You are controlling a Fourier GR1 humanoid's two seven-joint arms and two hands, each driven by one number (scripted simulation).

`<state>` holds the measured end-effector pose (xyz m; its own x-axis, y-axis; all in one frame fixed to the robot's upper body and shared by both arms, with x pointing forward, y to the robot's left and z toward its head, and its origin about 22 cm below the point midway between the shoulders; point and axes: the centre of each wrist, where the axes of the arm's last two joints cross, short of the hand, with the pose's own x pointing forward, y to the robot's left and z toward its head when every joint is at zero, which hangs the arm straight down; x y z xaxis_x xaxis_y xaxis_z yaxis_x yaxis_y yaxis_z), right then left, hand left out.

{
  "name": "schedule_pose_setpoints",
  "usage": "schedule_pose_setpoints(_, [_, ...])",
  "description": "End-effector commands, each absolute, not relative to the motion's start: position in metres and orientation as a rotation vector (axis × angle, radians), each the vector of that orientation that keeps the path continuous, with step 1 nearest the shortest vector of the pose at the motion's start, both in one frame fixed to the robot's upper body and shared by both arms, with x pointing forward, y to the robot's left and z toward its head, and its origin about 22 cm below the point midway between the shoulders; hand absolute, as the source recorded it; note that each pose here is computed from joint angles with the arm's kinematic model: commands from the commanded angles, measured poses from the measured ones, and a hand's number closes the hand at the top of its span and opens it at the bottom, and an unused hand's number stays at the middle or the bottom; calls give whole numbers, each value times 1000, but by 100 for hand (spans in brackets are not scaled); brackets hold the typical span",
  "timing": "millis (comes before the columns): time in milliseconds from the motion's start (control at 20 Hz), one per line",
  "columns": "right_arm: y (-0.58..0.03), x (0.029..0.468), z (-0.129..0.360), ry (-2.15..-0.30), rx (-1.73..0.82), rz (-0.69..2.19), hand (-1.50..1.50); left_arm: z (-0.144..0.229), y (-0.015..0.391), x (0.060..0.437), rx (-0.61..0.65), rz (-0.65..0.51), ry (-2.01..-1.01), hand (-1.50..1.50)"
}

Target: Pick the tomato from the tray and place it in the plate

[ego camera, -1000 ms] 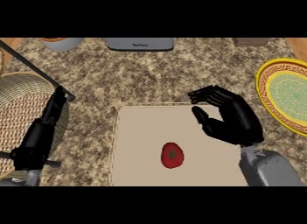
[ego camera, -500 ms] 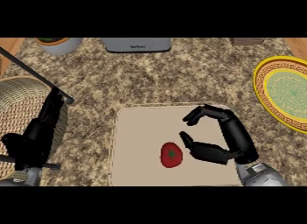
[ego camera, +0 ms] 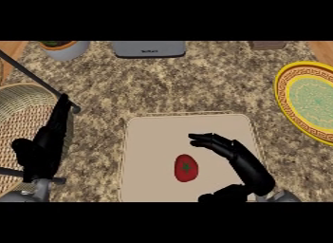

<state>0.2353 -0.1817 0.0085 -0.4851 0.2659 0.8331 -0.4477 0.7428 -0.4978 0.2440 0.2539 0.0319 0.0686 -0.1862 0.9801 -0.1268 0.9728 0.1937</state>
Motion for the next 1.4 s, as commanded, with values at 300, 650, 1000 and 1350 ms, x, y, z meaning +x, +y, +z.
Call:
schedule_pose_setpoints(300, [-172, 258, 62, -1712, -206, 1323, -150, -2, 251, 233, 255, -33, -1290, 0])
schedule_pose_setpoints(650, [-152, 246, 63, -1405, -158, 1561, -150, -2, 256, 244, 271, -21, -1280, 0])
schedule_pose_setpoints(1000, [-127, 248, 71, -1316, -183, 1554, -150, -3, 263, 238, 254, -38, -1285, 0])
schedule_pose_setpoints(1350, [-102, 254, 59, -1302, -158, 1597, -150, -7, 239, 237, 216, -63, -1278, 0])
